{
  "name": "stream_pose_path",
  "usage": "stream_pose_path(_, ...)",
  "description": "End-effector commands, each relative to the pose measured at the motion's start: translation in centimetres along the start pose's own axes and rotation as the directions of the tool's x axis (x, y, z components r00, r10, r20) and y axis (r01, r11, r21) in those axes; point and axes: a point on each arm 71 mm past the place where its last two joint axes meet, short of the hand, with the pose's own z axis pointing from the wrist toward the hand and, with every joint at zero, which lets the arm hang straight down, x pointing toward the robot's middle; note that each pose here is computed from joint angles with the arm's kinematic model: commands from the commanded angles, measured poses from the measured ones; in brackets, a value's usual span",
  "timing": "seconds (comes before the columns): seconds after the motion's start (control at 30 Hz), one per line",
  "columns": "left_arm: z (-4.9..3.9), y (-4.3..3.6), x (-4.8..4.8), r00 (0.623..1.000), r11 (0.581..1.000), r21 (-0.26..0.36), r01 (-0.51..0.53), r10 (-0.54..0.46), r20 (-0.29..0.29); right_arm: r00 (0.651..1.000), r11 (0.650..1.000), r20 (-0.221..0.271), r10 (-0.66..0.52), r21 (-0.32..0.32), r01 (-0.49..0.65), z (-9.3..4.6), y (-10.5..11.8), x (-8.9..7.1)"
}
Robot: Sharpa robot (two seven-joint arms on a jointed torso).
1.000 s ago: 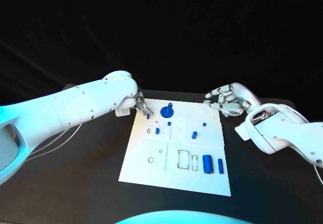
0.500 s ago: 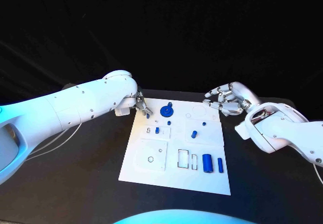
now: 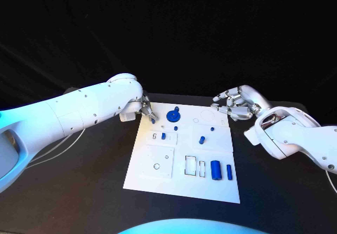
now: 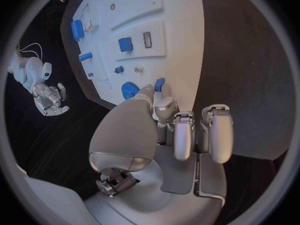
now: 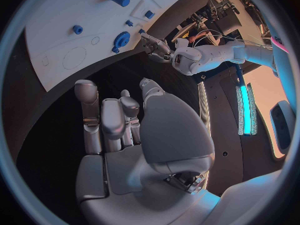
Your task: Assemble the parts on the task board
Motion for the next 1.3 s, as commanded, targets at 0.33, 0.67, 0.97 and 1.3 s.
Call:
stream_pose_path(0.33,0.14,-0.12,0.31,0.999,1.000,0.020,0.000,0.001,-0.034,1.000,1.000,-0.002,-0.003,-0.012,0.002,0.0,0.1,0.1)
stream_pose_path(0.67,0.03,0.30,0.23,0.997,0.996,0.043,0.073,-0.072,-0.026,1.000,1.000,-0.015,-0.004,-0.002,0.004,0.0,0.1,0.2)
stream_pose_path(0.97,-0.76,1.11,0.45,0.981,0.977,0.093,0.192,-0.188,-0.042,1.000,1.000,-0.026,-0.002,0.001,0.002,0.1,0.0,0.3)
stream_pose_path(1.3,-2.80,1.62,1.39,0.967,0.956,0.147,0.255,-0.249,-0.056,1.000,1.000,-0.027,0.000,0.005,0.000,0.0,-0.2,0.2)
